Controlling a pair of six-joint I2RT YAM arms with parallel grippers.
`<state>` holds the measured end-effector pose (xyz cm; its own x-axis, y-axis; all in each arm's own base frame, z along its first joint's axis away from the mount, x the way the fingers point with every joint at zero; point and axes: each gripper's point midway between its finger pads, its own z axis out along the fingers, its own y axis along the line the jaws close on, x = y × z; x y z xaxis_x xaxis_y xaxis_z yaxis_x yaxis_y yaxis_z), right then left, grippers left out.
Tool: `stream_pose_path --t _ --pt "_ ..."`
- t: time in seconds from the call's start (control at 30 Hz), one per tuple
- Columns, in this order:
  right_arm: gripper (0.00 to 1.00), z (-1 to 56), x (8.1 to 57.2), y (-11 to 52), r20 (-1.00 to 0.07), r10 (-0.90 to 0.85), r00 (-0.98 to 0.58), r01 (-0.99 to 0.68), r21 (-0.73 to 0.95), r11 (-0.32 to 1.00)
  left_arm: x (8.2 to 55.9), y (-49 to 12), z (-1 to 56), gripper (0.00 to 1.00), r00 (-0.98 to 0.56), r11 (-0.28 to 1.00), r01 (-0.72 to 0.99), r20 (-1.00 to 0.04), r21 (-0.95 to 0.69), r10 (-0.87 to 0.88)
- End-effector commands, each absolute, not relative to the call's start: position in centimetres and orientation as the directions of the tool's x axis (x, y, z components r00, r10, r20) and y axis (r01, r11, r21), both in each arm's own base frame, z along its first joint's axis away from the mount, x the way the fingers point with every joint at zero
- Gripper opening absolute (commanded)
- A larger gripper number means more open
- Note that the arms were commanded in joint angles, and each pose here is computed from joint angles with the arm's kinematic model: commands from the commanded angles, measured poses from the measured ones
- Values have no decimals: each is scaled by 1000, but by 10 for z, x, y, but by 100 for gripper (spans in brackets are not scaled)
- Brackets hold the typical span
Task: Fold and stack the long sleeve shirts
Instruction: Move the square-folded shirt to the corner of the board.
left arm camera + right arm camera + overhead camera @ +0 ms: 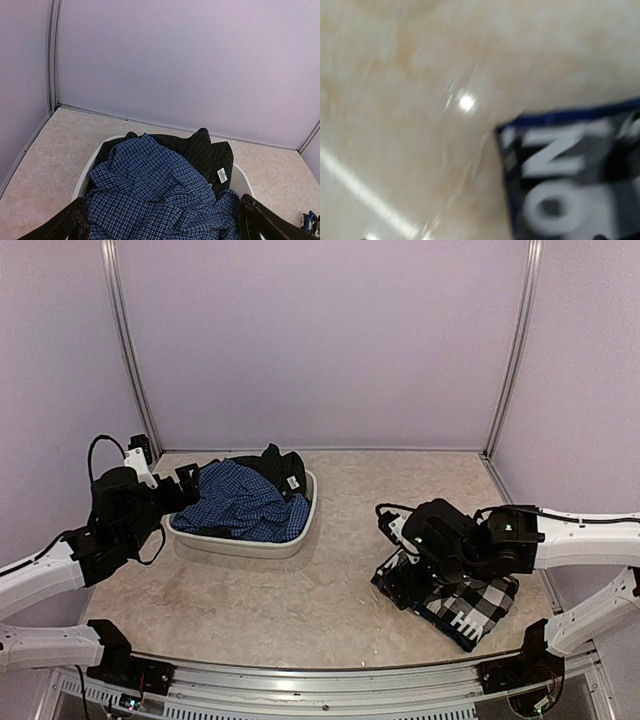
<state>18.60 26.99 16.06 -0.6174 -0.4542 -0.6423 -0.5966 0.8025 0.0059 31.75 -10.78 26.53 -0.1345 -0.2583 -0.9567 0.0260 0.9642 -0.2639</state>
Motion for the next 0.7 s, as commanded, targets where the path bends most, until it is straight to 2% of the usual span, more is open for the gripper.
stream_pose_path --t 0.0,0.13,0.27,0.67 --pt "92 137 148 277 -524 -549 -651 -636 -19 772 317 -115 267 99 -143 958 57 -952 -282 -272" --pt "90 114 109 284 -417 -604 -680 -679 44 733 314 -115 267 99 -143 955 61 -950 -290 -279" --pt "90 84 89 266 -307 -590 -747 -638 79 766 313 -116 268 99 -141 952 68 -947 -300 -288" --pt "91 41 86 228 -152 -515 -843 -531 93 842 308 -114 273 99 -125 949 73 -947 -307 -297"
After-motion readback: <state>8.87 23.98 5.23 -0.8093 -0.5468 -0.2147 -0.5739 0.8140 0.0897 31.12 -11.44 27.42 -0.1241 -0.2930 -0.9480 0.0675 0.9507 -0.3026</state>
